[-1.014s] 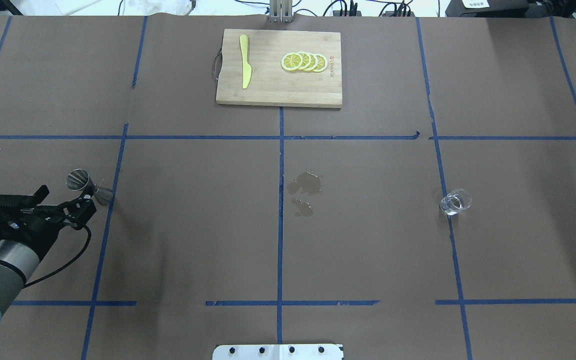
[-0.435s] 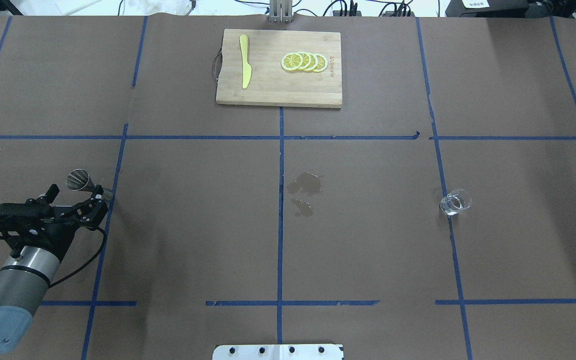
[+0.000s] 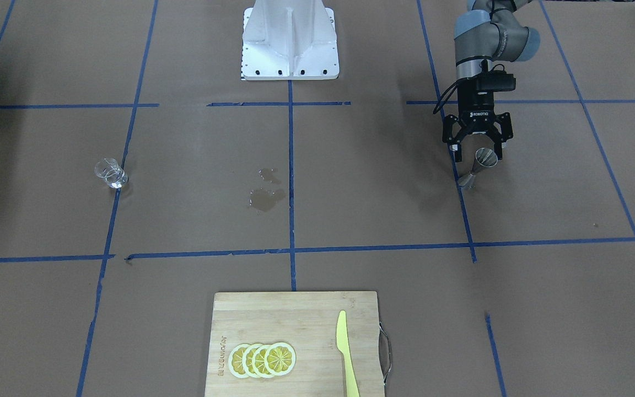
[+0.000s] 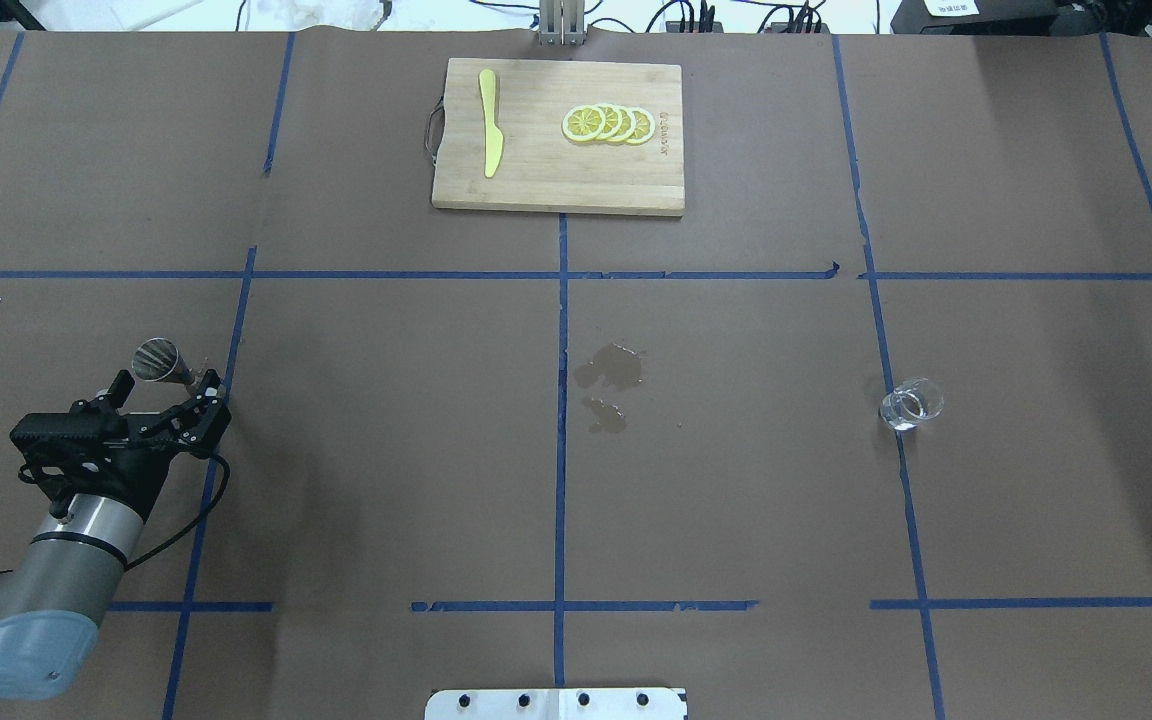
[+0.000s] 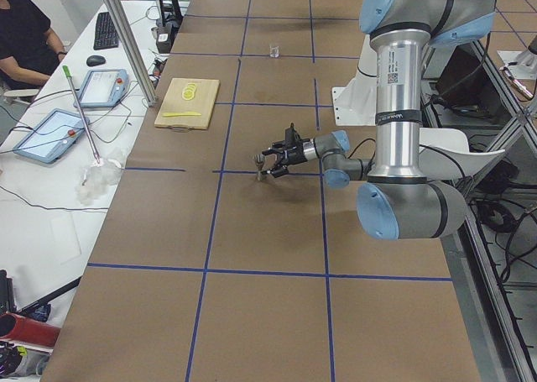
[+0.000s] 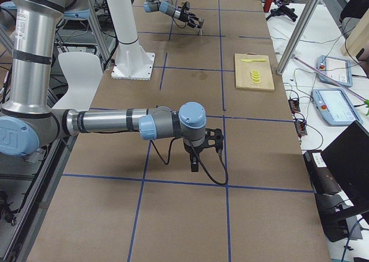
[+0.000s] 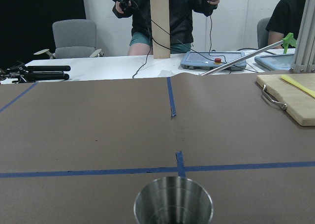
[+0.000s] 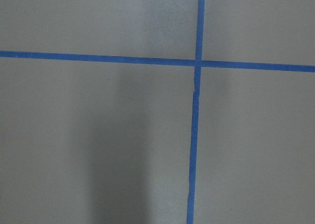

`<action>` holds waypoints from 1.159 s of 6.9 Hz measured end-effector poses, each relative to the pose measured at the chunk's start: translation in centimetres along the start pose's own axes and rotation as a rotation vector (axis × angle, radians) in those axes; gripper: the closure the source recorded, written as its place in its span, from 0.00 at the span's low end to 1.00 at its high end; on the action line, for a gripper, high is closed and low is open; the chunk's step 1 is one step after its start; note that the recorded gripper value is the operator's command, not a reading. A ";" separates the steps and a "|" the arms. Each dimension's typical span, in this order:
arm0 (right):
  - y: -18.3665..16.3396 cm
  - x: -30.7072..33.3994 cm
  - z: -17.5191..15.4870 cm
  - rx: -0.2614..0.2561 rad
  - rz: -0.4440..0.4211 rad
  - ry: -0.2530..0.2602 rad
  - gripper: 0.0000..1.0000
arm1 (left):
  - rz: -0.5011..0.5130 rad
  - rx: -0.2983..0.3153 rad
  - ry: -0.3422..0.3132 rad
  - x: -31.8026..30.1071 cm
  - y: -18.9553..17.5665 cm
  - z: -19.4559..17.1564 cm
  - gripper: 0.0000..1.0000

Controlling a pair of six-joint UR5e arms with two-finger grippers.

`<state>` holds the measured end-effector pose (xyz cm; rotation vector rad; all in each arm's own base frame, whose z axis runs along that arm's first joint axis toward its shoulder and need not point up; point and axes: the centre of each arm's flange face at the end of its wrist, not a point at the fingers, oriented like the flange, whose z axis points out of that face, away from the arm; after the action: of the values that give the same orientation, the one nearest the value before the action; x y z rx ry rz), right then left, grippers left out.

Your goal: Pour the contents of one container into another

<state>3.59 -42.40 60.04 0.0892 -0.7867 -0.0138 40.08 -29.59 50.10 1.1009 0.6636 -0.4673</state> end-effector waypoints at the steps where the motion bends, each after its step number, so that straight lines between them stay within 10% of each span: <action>1: 0.0 0.0 0.0 0.000 0.000 0.000 0.00 | 0.006 0.015 -0.007 -0.4 0.6 0.4 0.01; 8: -0.2 -0.1 -0.1 0.003 -0.004 0.000 0.00 | -0.009 0.053 -0.009 -0.5 3.0 1.9 0.09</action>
<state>3.56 -42.60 59.85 0.0938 -0.7861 -0.0164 42.18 -30.13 52.98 1.1460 0.6517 -0.4998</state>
